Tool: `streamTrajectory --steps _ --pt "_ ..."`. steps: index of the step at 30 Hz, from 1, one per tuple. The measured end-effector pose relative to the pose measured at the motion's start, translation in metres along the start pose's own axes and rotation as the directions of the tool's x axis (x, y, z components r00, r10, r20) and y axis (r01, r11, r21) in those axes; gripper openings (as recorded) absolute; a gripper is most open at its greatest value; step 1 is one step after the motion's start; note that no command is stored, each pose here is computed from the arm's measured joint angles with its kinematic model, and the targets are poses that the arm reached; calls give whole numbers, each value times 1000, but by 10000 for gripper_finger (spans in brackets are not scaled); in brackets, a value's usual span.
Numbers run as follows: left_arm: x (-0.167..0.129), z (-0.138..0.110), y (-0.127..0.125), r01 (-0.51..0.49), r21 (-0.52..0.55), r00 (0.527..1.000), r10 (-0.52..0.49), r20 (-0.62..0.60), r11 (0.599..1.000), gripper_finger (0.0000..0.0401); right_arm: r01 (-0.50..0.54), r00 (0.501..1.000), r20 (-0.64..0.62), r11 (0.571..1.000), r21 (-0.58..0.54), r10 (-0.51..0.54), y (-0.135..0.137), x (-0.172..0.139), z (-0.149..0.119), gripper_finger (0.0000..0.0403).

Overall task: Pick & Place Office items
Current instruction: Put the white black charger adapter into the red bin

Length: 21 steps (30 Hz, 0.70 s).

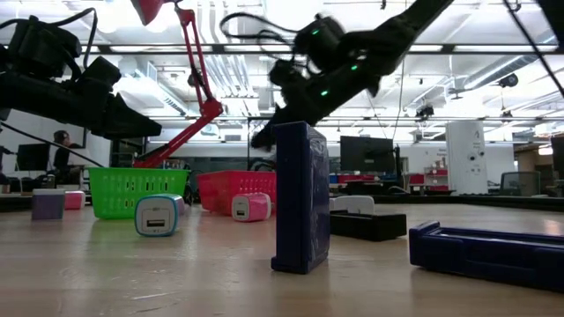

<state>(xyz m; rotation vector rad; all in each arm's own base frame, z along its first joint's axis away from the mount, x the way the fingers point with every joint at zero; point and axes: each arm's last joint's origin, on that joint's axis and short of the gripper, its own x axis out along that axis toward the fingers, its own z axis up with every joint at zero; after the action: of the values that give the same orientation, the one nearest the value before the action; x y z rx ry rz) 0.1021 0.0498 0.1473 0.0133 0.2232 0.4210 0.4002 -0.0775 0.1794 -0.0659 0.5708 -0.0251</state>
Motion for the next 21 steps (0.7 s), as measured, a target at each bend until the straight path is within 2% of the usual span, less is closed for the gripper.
streamTrajectory --steps 3,10,21 --pt "0 0 0 0 0 1000 0 0 1000 257 -12 1000 -8 1000 0 12 -2 15 3 139" --pt "0 0 0 0 0 1000 0 -2 1000 257 -32 992 -118 999 17 34 -5 39 0 139" --pt "0 -1 0 0 0 1000 0 -6 1000 257 -40 983 -177 999 33 45 -4 53 -13 154"
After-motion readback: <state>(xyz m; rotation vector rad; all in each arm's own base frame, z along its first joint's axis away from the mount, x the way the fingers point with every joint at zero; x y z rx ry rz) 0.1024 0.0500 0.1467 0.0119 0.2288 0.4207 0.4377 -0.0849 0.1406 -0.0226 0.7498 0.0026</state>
